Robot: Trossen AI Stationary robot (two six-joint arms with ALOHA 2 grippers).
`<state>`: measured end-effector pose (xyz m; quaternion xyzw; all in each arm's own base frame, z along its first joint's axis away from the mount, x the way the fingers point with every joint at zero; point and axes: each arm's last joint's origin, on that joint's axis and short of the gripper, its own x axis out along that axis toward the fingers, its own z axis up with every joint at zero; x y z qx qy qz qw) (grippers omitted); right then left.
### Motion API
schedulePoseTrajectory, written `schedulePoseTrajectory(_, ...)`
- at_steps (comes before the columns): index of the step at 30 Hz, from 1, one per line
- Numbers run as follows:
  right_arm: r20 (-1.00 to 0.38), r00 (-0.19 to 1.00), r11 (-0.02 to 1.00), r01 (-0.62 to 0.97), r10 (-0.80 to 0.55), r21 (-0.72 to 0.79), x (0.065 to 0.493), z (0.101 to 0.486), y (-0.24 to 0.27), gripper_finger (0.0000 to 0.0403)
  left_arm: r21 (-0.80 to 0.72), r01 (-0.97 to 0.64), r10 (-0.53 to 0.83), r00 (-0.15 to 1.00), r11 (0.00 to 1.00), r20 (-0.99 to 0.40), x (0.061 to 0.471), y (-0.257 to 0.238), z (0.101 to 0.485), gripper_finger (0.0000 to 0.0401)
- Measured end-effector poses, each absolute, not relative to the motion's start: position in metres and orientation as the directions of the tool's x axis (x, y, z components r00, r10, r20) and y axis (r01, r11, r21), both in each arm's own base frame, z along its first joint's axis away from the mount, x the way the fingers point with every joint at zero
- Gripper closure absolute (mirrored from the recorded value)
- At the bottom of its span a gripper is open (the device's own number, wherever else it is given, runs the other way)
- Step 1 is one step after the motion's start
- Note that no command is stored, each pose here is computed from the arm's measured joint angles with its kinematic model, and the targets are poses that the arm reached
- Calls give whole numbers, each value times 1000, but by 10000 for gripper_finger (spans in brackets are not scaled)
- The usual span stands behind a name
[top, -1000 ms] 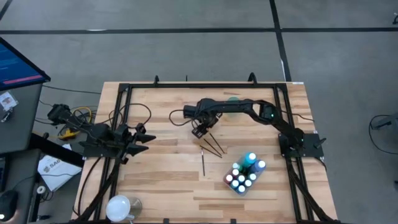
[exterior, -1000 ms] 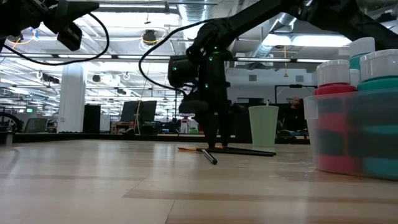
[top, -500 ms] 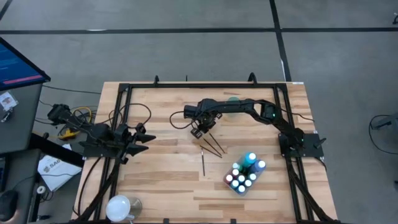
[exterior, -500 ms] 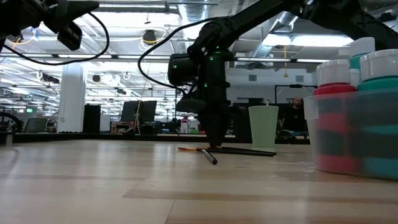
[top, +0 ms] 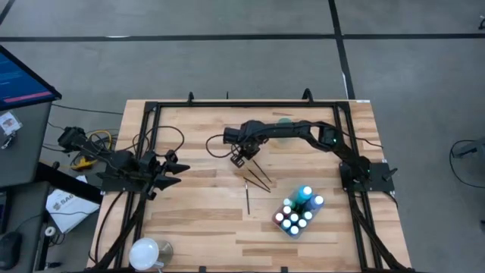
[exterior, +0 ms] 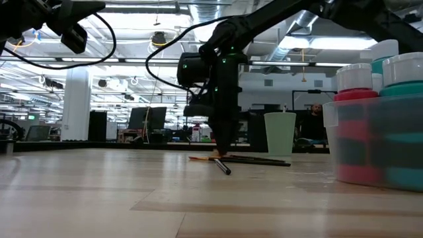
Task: Pick & Place Paint Supplies
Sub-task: Put the black paint brush into the green cup
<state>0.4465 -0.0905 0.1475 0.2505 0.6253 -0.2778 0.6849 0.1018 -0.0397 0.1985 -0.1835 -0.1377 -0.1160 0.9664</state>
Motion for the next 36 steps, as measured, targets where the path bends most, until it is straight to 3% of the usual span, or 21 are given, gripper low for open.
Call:
schedulePoseTrajectory(10, -956, 251, 723, 687, -153, 65, 445, 205, -88, 402, -323, 275, -174, 935, 906, 309, 102, -40, 199, 269)
schedulePoseTrajectory(22, -730, 493, 695, 719, -473, 35, 385, 351, -87, 402, -323, 274, -173, 935, 906, 309, 102, -40, 198, 269)
schedulePoseTrajectory(28, -654, 528, 684, 729, -542, 22, 349, 394, -86, 402, -323, 274, -173, 935, 906, 309, 102, -40, 198, 269)
schedulePoseTrajectory(36, -632, 412, 603, 790, -657, -111, 311, 415, -85, 402, -323, 274, -173, 935, 906, 309, 102, -40, 199, 269)
